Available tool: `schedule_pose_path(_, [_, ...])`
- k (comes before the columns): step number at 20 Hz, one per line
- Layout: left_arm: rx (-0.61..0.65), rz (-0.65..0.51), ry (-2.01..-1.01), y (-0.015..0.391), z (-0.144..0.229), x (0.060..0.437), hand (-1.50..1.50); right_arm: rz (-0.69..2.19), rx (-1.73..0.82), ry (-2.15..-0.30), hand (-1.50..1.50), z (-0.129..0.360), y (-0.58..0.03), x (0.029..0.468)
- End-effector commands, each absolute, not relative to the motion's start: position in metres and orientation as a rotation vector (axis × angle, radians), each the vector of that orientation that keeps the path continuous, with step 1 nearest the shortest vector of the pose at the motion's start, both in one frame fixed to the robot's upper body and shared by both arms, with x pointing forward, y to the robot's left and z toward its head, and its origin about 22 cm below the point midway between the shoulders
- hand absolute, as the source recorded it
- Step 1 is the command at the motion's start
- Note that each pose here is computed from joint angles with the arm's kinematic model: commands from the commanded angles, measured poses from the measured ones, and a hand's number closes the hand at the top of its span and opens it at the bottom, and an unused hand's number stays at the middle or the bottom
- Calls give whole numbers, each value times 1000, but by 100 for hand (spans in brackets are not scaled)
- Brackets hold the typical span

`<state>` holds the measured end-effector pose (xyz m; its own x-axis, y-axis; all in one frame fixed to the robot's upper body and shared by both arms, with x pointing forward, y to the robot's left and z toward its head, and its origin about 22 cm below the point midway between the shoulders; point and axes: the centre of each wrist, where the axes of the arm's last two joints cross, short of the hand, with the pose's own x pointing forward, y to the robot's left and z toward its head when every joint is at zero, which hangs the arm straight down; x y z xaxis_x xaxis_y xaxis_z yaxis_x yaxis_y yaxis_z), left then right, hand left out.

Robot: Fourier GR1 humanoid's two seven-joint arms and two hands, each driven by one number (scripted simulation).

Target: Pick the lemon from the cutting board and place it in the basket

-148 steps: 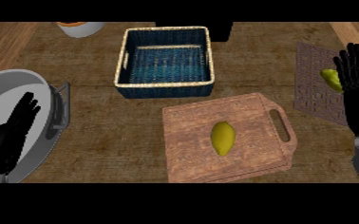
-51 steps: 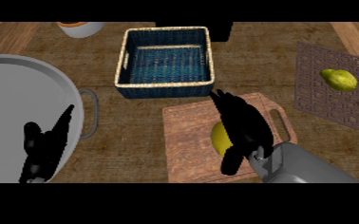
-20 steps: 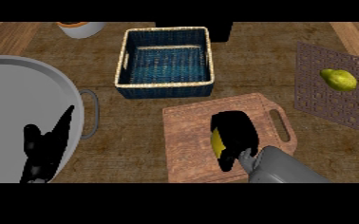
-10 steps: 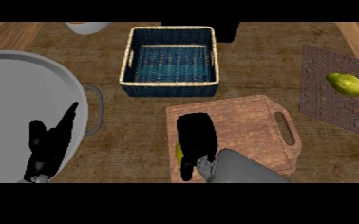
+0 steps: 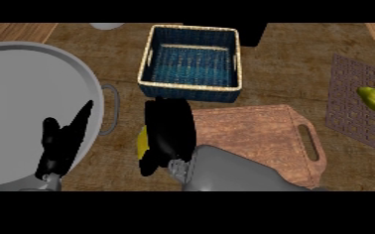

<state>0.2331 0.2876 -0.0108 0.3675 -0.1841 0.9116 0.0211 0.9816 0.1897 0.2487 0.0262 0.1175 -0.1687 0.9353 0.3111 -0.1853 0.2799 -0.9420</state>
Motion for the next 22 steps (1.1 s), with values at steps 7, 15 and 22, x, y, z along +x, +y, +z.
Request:
schedule_pose_path(7, [118, -134, -1024, 282, -42, 215, 0, 521, -679, -1724, 150, 222, 41, 251])
schedule_pose_path(15, [122, -115, -1033, 283, -37, 220, 0, 322, -809, -1708, 150, 291, 56, 274])
schedule_pose_path(22, [123, -96, -1015, 283, -37, 218, 0, 234, -877, -1659, 150, 348, 69, 288])
